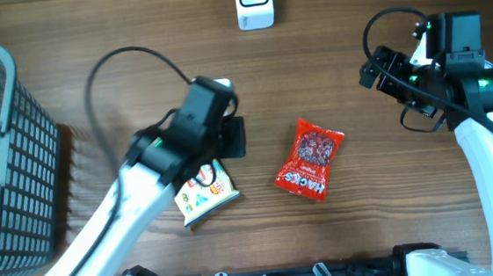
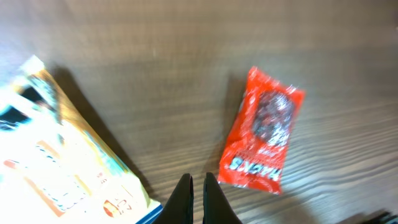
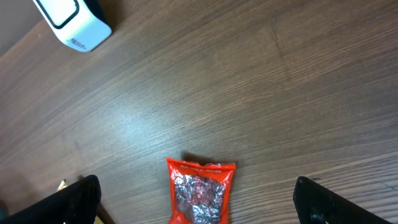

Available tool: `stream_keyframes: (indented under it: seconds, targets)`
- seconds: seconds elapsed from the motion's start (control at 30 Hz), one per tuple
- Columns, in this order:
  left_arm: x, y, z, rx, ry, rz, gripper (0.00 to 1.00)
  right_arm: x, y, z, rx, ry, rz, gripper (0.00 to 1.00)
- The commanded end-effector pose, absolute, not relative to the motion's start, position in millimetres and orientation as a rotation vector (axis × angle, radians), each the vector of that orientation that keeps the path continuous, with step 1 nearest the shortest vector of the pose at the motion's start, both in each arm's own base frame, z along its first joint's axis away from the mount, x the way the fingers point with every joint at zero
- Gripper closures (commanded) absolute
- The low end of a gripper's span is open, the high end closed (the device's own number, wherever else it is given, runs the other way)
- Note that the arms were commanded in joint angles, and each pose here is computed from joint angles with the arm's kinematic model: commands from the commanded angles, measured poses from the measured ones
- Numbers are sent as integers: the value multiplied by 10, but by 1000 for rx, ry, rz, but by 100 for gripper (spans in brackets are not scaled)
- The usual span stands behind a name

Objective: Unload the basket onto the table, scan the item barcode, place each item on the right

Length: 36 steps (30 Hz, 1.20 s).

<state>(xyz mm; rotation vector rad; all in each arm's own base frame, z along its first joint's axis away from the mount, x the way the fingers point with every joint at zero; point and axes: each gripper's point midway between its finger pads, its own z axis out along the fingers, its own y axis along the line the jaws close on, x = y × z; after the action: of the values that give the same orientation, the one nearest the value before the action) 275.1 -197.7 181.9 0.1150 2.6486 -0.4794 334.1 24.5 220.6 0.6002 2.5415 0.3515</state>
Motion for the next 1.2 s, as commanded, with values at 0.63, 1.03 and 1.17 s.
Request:
stream_keyframes:
  seconds: [0.63, 1.03, 1.17]
  targets:
    - [2522, -3454, 107, 402, 2973, -1290, 0, 2829, -202, 1339, 729, 2848, 263, 0]
    - [2517, -3457, 32, 347, 3005, -1288, 19, 2356, 438, 110, 977, 2896, 807, 96]
    - [2518, -3458, 32, 347, 3004, -1289, 20, 2293, 552, 4, 1160, 2841, 888, 96]
